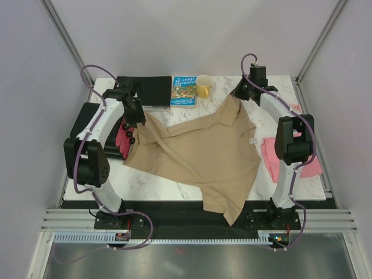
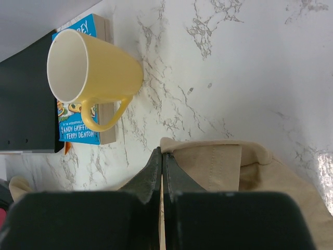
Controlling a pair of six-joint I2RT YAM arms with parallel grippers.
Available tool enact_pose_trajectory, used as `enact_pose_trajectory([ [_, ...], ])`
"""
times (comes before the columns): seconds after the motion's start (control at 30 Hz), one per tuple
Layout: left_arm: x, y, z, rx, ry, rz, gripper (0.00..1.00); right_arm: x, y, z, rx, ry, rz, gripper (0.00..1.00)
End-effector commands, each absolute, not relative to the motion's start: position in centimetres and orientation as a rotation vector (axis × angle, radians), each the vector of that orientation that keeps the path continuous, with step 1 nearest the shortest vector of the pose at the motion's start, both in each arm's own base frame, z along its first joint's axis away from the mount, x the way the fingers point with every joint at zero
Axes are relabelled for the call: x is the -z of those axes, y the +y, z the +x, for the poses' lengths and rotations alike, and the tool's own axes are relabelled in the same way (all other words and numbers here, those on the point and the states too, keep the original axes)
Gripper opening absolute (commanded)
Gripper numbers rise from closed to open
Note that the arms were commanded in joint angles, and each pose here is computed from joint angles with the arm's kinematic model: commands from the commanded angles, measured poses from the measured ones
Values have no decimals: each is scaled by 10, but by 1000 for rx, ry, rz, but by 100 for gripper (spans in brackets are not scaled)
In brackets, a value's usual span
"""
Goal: Fold and stack the t-shirts
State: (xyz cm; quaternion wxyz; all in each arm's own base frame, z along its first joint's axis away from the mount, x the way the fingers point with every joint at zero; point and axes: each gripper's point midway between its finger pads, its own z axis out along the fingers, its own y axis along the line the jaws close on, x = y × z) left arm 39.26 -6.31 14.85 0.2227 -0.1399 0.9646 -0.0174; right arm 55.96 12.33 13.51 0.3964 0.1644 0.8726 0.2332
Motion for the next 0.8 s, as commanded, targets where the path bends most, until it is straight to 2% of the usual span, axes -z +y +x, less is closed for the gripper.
enact_pose_trajectory([
  [0.0,-129,-98,369,283,2706,-378,44,-161,125,566,-607,2167,370,0],
  [0.1,-119,-116,361,402,2723,-374,49,-166,126,565,-614,2166,357,0],
  [0.2,-101,-122,353,414,2751,-386,50,-169,127,564,-624,2166,345,0],
  [0.6,-80,-112,360,302,2758,-372,50,-147,124,562,-607,2216,323,0],
  [0.67,-87,-112,364,309,2739,-364,50,-140,122,566,-585,2226,324,23],
  [0.7,-88,-112,364,309,2739,-362,50,-133,119,568,-571,2242,319,29],
  [0.77,-93,-111,367,304,2725,-349,50,-135,113,570,-530,2255,331,31],
])
